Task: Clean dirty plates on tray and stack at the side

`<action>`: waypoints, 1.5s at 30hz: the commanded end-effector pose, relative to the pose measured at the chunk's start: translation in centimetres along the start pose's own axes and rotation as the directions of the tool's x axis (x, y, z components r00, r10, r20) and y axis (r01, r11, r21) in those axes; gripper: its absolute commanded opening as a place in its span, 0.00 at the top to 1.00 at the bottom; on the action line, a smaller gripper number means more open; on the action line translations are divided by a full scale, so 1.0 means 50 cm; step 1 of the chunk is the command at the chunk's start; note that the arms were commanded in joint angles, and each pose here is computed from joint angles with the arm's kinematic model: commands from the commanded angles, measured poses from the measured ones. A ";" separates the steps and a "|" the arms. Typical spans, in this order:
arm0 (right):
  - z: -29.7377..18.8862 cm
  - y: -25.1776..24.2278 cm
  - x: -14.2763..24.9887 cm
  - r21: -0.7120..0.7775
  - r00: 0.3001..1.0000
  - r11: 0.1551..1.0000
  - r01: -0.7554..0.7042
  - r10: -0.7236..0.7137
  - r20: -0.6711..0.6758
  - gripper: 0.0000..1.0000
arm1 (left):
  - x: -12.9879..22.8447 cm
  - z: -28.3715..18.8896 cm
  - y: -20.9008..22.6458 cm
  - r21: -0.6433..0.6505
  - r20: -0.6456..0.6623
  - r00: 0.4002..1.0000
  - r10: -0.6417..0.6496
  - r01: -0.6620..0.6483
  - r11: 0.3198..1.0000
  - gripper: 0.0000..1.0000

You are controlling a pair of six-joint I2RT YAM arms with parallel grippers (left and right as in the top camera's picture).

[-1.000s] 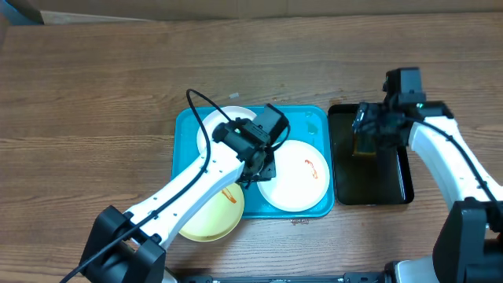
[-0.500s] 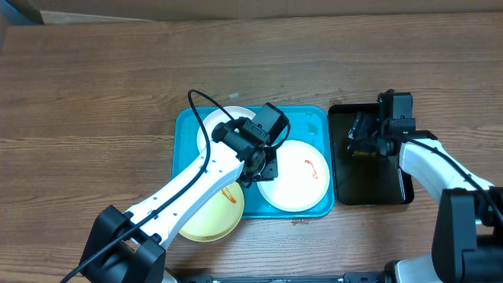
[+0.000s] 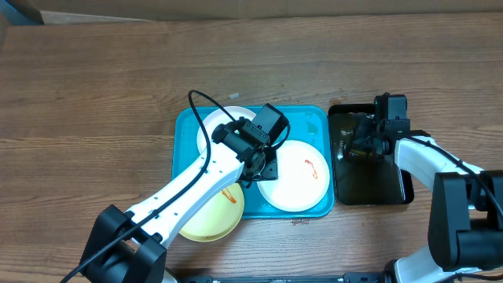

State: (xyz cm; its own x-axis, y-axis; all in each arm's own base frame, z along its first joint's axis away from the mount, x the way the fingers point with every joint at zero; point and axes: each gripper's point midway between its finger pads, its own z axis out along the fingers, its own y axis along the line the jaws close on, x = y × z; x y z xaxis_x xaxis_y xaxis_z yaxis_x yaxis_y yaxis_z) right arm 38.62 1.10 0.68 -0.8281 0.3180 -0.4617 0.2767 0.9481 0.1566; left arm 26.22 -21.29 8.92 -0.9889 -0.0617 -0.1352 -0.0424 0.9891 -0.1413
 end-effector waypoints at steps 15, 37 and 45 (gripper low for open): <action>-0.069 -0.011 0.052 0.054 0.979 0.998 0.014 -0.002 -0.205 0.58 | 0.027 0.033 0.036 -0.064 -0.034 0.999 -0.004 0.001 0.998 0.43; -0.062 -0.002 -0.021 0.059 0.993 0.996 0.059 -0.053 -0.109 0.27 | 0.039 0.106 0.049 -0.032 0.004 1.000 -0.019 0.019 0.999 0.62; -0.054 -0.006 -0.027 0.073 0.994 0.995 0.060 -0.053 -0.095 0.28 | 0.034 0.122 0.044 -0.006 0.029 0.999 -0.019 0.019 1.000 0.65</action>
State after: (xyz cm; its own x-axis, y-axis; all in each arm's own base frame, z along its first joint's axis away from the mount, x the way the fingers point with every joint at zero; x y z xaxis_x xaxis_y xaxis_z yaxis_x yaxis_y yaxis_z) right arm 37.67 0.65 3.33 -0.8909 0.2686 -0.3663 0.2588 0.9629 0.0766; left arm 25.80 -20.59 3.46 -0.9819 -0.0762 -0.1736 -0.0488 0.9864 -0.1569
